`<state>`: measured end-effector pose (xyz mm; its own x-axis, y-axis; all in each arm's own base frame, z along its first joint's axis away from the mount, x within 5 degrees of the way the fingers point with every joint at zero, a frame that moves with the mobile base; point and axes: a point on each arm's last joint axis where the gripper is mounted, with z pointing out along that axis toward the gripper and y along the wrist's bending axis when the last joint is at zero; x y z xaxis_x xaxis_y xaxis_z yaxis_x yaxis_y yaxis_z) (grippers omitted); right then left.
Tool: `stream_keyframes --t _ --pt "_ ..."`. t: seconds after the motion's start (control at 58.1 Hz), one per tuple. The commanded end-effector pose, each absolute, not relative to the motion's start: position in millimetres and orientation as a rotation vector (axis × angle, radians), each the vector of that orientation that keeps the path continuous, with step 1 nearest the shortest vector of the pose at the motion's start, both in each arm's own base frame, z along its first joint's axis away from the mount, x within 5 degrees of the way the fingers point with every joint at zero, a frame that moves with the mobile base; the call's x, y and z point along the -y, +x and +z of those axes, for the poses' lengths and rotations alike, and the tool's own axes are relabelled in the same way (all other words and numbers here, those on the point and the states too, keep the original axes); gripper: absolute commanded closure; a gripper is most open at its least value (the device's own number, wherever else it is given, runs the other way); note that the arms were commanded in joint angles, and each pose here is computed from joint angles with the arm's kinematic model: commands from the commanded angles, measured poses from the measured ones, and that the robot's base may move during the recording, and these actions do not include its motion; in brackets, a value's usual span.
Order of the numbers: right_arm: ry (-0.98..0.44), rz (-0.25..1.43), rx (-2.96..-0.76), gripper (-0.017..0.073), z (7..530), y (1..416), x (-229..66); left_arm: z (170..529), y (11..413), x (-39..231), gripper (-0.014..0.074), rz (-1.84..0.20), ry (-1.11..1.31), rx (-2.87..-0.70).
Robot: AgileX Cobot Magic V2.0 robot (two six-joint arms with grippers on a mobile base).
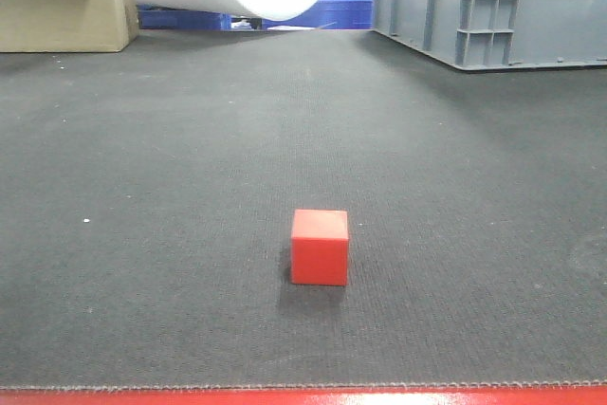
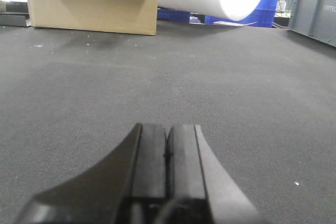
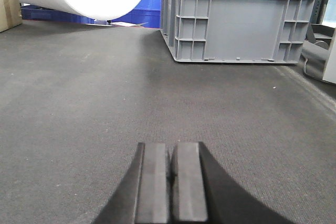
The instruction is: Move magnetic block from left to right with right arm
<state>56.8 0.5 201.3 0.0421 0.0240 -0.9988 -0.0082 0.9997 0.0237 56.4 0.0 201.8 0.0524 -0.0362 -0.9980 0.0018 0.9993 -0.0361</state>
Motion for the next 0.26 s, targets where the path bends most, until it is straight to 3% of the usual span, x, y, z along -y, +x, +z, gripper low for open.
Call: stream_keyframes --t 0.0,0.241 --pt "0.016 0.010 -1.430 0.0505 209.6 54.8 0.5 206.1 55.8 0.0 0.0711 -0.037 -0.030 -1.440" --pt "0.016 0.010 -1.430 0.0505 209.6 54.8 0.5 206.1 55.8 0.0 0.0711 -0.037 -0.030 -1.440"
